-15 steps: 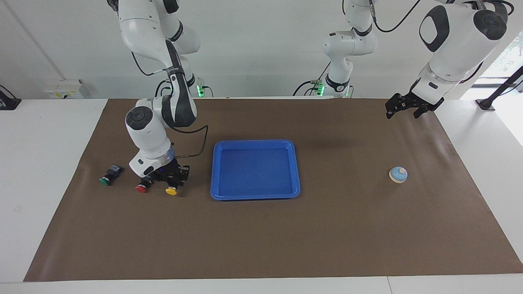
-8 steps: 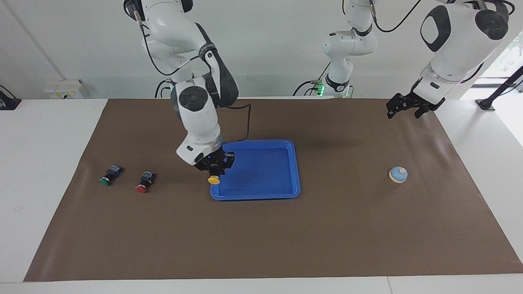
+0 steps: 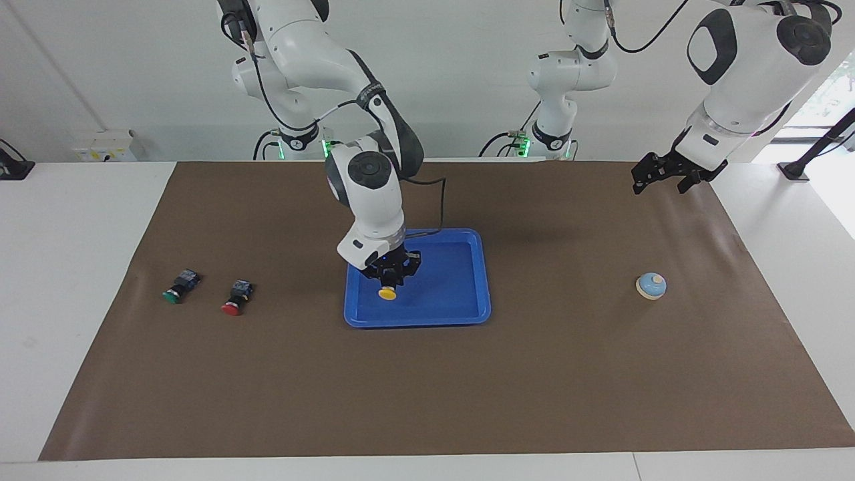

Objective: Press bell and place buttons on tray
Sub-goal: 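Carry the yellow button into the blue tray and open the right gripper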

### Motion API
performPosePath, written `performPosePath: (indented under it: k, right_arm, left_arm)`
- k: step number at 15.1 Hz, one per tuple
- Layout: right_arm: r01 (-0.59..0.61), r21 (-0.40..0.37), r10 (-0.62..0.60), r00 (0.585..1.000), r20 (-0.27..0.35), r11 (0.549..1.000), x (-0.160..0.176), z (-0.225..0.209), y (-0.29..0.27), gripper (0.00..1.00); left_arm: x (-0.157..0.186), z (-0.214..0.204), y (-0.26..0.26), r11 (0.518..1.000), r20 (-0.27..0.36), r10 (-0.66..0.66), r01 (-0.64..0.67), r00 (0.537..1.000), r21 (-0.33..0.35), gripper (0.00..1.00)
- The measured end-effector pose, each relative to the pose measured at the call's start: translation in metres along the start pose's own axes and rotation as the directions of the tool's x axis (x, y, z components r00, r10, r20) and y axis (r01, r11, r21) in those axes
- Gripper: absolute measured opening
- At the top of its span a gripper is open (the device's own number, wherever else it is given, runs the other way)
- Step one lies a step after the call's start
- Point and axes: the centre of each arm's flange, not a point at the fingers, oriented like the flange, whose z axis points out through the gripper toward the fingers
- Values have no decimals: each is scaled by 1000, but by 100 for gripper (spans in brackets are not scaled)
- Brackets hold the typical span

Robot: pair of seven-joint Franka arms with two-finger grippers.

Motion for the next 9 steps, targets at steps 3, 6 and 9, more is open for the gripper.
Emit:
performPosePath:
  k: [3,6,9]
  right_arm:
    - [-7,2,7,1000,-8,1000,-10,21,7,40]
    - [-47,2,47,999,-7,999,-12,24,8,40]
    - [-87,4,87,996,-8,996,-12,22,6,54]
  left_arm:
    - [0,0,0,1000,0,0,0,1000,0,100]
    - [0,0,0,1000,0,0,0,1000,0,100]
    - [0,0,0,1000,0,0,0,1000,0,100]
